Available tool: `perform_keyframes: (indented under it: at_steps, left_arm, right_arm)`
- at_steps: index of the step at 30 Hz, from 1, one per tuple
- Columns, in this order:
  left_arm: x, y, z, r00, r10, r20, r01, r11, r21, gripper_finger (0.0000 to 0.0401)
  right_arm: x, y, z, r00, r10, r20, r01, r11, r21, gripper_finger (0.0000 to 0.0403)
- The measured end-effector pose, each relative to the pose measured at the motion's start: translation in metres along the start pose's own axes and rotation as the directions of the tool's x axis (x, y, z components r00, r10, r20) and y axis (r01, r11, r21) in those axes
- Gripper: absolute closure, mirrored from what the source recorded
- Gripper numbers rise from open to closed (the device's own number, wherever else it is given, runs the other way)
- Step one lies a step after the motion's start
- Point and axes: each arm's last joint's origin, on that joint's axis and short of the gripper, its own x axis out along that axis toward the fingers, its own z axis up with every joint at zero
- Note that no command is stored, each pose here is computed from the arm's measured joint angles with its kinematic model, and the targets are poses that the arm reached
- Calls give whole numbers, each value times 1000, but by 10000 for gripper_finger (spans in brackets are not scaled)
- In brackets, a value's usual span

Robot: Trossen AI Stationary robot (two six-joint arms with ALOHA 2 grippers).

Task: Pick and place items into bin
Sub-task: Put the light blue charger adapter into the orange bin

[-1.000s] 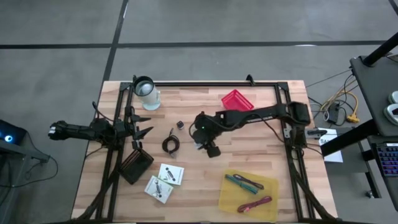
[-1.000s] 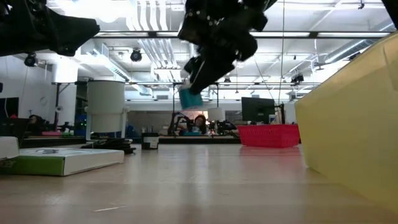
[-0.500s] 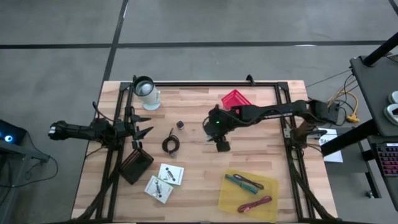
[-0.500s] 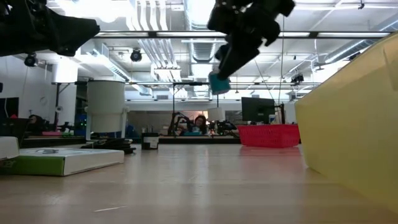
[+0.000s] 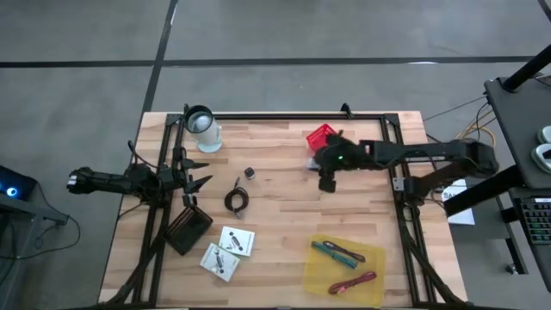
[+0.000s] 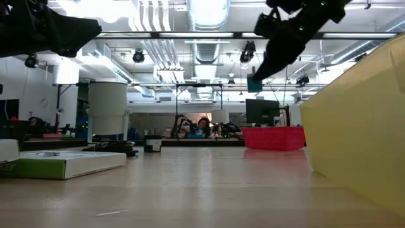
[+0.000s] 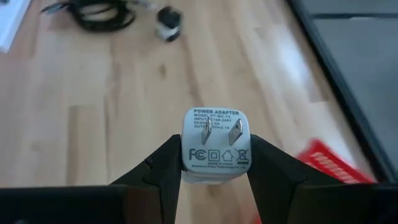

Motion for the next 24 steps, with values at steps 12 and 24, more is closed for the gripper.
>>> perform_keyframes:
  at_steps: [12, 24]
  left_arm:
    - [0, 0, 0, 1000, 1, 2, -1, 1000, 0, 241]
    - [0, 0, 0, 1000, 0, 1, 0, 1000, 0, 241]
  right_arm:
    - [-9, -37, -37, 990, -126, 60, 118, 985, 127, 264]
    - [0, -72, -63, 971, -234, -41, 237, 941, 243, 264]
